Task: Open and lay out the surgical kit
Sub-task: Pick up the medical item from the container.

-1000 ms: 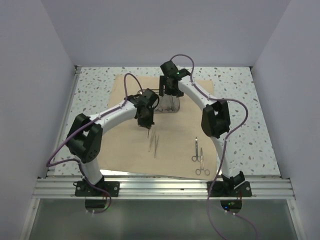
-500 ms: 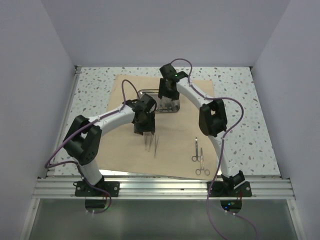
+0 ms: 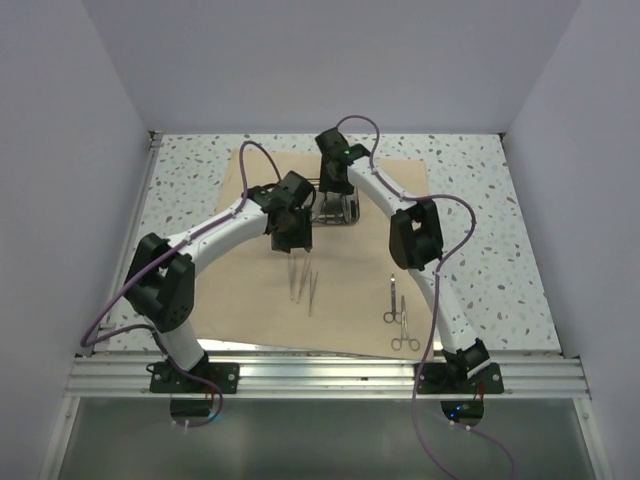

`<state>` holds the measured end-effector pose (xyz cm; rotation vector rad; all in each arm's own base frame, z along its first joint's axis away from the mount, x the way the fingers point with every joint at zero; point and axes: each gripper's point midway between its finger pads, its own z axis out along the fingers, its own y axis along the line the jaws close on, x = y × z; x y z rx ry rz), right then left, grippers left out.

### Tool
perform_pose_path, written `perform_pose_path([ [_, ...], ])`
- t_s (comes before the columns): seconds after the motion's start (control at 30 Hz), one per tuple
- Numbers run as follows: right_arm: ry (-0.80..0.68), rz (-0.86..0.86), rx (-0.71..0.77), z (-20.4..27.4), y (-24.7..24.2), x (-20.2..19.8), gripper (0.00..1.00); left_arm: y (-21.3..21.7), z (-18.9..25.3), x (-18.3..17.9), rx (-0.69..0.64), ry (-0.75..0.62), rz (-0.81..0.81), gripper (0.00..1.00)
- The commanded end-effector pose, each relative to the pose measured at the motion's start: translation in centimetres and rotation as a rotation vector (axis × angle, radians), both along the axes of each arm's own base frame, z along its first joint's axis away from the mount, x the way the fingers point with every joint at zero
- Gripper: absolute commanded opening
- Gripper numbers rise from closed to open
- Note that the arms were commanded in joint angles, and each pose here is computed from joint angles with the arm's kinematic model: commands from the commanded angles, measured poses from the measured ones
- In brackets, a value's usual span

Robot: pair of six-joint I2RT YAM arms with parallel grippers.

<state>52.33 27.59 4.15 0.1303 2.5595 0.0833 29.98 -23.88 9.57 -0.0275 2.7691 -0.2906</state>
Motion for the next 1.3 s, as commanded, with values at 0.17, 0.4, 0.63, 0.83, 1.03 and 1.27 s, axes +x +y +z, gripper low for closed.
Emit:
perform_pose_path([
  [0.17,-0.146,-0.052,-0.018,1.3,-0.9,4.3,0.52,2.1,1.7,-1.2,0.047,-0.031,0.003,0.54],
  [0.4,-0.123,-0.048,-0.038,-1.4,-1.1,4.6,0.48,2.9,1.5,-1.0,0.071,-0.023,0.007,0.54],
  [0.63,-0.019,-0.007,-0.104,-3.9,-1.9,2.8,0.30,4.0,1.0,-0.1,0.078,-0.010,0.031,0.53],
  [0.83,0.094,0.028,-0.125,-6.1,-2.3,0.4,0.05,4.7,0.5,0.2,0.069,0.004,0.056,0.53],
  [1.03,0.074,0.036,-0.090,-4.4,-1.9,0.7,0.00,5.2,0.7,0.8,0.064,-0.004,0.069,0.53],
  [1.27,-0.101,0.012,0.107,5.4,0.5,2.1,0.00,6.5,2.3,2.2,0.053,-0.043,0.098,0.55],
])
